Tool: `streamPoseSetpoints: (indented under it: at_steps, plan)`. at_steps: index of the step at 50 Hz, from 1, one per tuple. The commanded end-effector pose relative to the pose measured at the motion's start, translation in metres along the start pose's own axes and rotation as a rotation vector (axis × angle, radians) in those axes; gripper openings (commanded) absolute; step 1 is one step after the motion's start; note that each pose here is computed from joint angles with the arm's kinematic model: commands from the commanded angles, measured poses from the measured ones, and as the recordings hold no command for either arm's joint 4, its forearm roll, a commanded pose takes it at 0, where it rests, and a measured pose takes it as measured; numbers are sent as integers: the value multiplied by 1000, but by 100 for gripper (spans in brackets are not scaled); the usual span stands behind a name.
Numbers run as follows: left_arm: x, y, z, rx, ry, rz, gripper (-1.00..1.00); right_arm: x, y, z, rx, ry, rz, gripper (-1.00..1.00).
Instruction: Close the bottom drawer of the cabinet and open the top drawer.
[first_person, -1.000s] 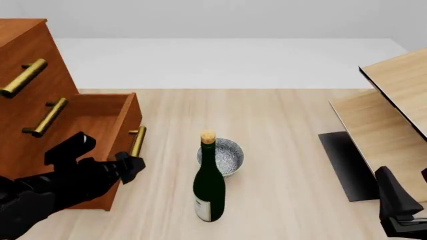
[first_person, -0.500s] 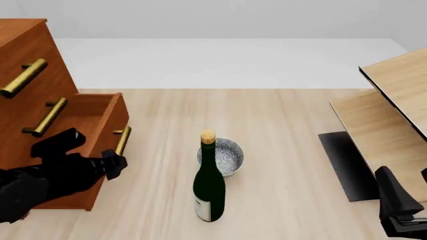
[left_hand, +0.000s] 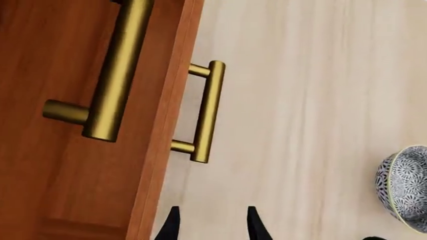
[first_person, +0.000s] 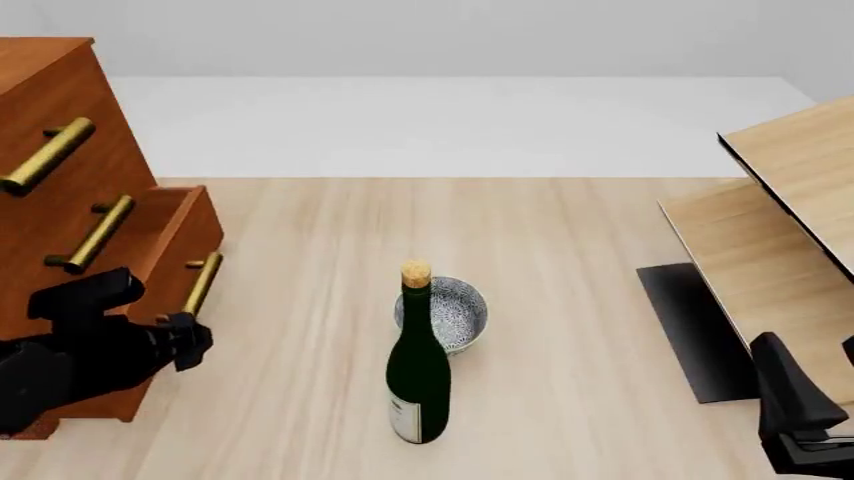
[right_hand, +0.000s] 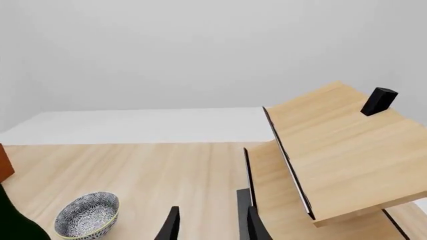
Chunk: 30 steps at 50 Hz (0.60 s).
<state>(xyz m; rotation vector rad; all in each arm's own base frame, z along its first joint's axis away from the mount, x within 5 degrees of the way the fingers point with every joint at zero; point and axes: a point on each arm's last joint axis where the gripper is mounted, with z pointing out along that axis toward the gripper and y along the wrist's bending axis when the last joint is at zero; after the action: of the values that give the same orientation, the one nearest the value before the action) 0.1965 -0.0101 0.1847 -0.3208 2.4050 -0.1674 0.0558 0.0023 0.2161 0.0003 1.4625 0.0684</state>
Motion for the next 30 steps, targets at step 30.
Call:
streamPoseSetpoints:
  at_steps: [30]
  plan:
    - [-9,44,-16,-156,-52,152,100,0,0,0,-1,1,7,100]
